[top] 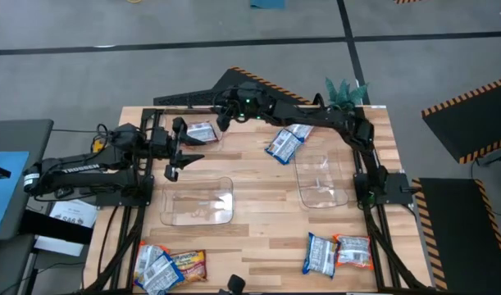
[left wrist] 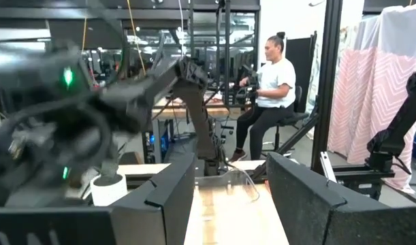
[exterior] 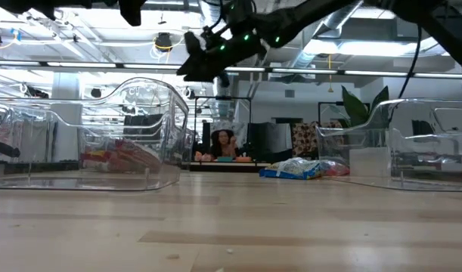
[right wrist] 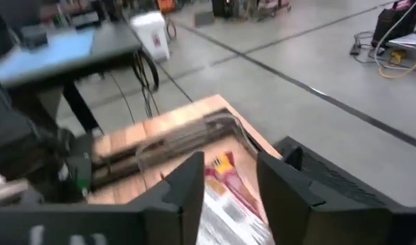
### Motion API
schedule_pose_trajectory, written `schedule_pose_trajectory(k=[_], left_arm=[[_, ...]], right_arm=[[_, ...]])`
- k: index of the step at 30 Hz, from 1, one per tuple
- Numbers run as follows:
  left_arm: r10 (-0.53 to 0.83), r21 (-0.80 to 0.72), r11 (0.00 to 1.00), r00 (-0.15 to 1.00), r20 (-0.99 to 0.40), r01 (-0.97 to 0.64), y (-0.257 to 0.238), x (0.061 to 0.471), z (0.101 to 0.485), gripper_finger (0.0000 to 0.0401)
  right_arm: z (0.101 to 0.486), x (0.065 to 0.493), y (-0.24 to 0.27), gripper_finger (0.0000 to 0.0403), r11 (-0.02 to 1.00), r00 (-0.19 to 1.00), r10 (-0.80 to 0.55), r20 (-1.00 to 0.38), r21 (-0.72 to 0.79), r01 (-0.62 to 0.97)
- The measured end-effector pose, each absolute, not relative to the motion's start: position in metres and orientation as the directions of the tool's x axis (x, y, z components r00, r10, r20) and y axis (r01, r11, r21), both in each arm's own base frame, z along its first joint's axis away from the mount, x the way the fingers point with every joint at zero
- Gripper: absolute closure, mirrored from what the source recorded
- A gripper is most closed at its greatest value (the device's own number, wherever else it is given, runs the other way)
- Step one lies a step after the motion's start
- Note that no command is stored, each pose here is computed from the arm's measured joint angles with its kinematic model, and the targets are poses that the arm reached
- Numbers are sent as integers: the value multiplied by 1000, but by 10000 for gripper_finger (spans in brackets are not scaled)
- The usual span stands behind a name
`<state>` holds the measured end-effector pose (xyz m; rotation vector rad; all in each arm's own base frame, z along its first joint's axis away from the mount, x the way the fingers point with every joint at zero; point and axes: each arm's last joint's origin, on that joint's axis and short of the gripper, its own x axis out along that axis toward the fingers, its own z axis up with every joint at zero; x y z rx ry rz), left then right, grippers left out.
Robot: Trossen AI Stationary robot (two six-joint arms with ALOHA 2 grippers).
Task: Sort Maruchan noodles
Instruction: Put the bottom left blue noodle pack into the bottom left transparent bin
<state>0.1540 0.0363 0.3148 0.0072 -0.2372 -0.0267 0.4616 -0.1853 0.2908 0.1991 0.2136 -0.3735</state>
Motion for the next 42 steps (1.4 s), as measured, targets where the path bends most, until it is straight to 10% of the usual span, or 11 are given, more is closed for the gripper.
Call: schedule_pose_trajectory(k=[13, 34, 42], left_arm=[[-20, -1, 1000, 979, 201, 21, 37, 155, 311, 228], [59, -116, 991, 997, -41, -64, 44, 173, 282, 227], [-204, -296, 938, 977, -58, 178, 21, 177, 280, 227]], right_arm=[[277, 357, -125, 217, 938, 634, -262, -728, -37, 345], [268, 248, 0, 226, 985, 974, -73, -215, 139, 104], [268, 248, 1, 226, 986, 974, -68, -214, 135, 99]])
